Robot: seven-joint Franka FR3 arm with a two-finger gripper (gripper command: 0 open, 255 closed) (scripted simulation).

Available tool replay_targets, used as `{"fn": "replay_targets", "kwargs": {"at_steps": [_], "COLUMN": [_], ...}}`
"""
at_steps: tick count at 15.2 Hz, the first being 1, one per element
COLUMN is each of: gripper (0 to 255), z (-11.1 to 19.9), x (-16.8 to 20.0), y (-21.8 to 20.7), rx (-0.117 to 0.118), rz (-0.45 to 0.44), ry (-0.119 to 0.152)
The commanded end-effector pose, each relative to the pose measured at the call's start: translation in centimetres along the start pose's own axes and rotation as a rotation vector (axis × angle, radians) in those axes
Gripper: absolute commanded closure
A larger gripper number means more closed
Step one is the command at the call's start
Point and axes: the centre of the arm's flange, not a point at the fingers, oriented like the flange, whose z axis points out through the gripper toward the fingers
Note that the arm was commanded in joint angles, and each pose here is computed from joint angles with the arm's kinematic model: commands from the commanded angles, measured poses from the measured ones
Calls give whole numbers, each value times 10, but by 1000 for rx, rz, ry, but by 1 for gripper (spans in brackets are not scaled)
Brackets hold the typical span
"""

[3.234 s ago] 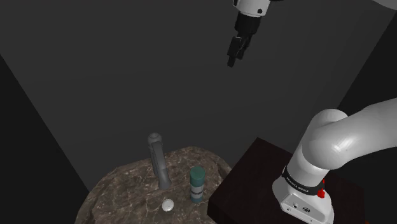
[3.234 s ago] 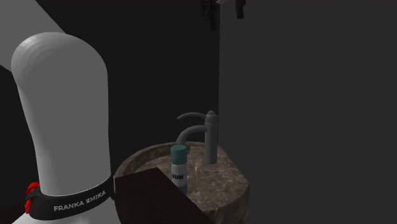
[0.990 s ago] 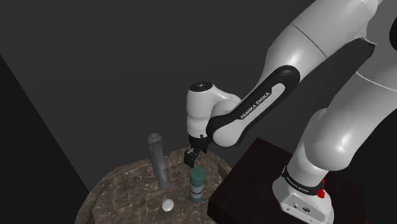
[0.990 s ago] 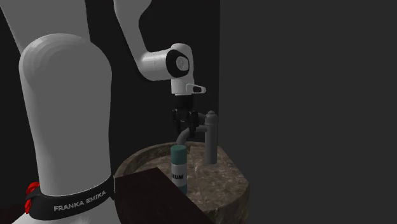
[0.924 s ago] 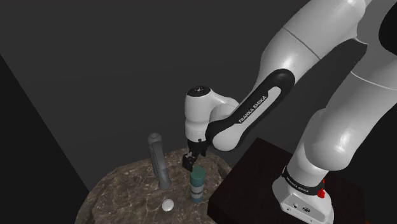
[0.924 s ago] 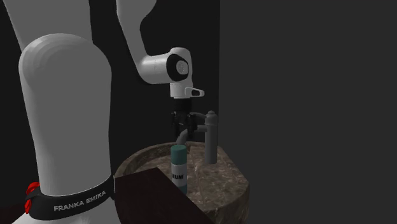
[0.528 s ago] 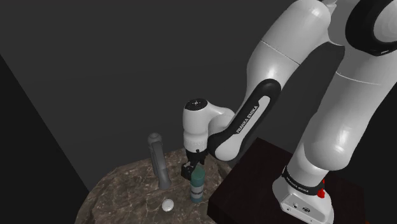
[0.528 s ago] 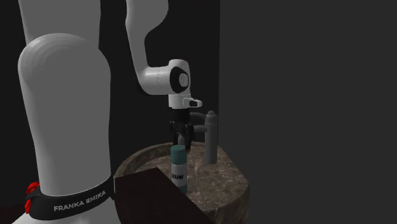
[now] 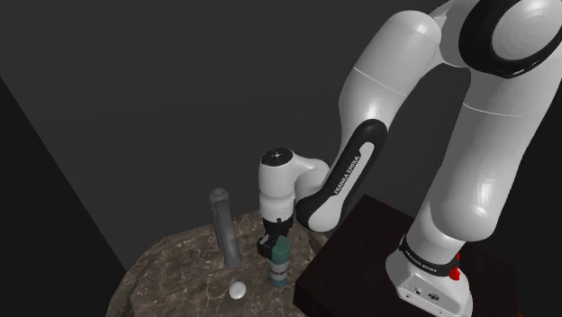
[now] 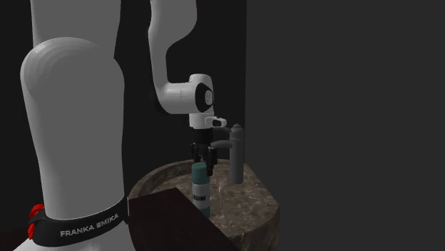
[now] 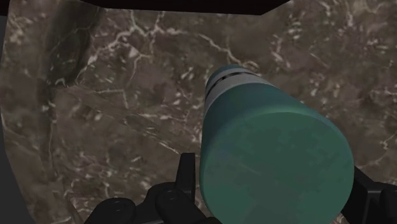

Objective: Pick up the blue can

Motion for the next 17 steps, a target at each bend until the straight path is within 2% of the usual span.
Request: {"fn": "replay_targets", "kwargs": {"at_steps": [1,7,17], "gripper": [255,255,255], "z": [2,0,-52], "x": [-1,-1,-1], "y": [0,0,1], "rx": [-1,-1,-1], "rz": [0,0,0], "ry": [-4,-4,-4]}}
